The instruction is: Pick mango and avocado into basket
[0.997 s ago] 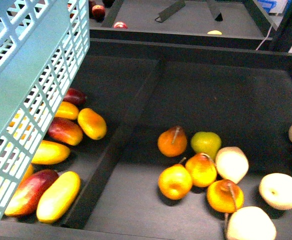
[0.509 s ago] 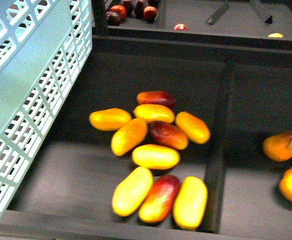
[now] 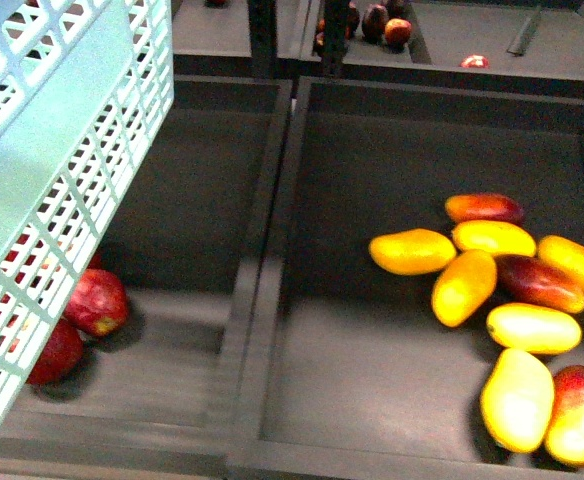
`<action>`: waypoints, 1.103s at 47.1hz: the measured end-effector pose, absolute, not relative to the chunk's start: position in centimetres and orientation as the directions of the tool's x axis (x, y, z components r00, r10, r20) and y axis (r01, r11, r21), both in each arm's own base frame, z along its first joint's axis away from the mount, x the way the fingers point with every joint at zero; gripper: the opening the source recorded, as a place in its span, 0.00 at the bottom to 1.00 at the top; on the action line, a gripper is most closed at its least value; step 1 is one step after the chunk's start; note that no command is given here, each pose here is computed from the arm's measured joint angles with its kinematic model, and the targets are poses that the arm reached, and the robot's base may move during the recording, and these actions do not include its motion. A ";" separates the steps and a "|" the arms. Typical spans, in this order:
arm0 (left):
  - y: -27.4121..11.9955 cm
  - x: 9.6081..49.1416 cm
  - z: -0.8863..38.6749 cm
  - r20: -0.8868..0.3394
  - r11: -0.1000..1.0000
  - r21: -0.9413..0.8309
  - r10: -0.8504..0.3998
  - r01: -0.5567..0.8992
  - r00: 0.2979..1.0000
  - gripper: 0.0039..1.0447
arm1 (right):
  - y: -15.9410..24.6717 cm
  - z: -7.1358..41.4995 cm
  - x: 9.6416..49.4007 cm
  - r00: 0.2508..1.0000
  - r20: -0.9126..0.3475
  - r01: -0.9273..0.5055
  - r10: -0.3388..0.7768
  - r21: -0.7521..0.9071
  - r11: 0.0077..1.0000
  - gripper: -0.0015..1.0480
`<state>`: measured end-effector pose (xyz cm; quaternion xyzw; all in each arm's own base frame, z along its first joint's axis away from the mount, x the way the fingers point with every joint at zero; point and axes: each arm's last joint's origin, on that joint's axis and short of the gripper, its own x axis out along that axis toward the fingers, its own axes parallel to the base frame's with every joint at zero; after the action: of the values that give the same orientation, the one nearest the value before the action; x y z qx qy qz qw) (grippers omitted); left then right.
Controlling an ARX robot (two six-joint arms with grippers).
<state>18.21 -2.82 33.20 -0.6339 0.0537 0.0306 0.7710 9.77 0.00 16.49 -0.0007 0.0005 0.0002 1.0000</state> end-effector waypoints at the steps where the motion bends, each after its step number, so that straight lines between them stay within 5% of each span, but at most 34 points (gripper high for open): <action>1: -2.8 18.2 33.2 -0.121 0.194 -0.974 -0.020 -0.115 0.992 0.09 | 0.0 16.5 9.8 1.000 -0.001 -0.001 0.001 -0.002 1.000 0.93; 52: -2.8 18.2 33.2 -0.120 0.194 -0.974 -0.018 -0.114 0.993 0.09 | 0.0 16.5 9.8 1.000 -0.001 -0.003 0.003 -0.002 1.000 0.93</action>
<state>18.20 -2.78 33.24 -0.6342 0.0521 0.0313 0.7708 9.77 0.00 16.47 -0.0012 0.0007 0.0013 1.0000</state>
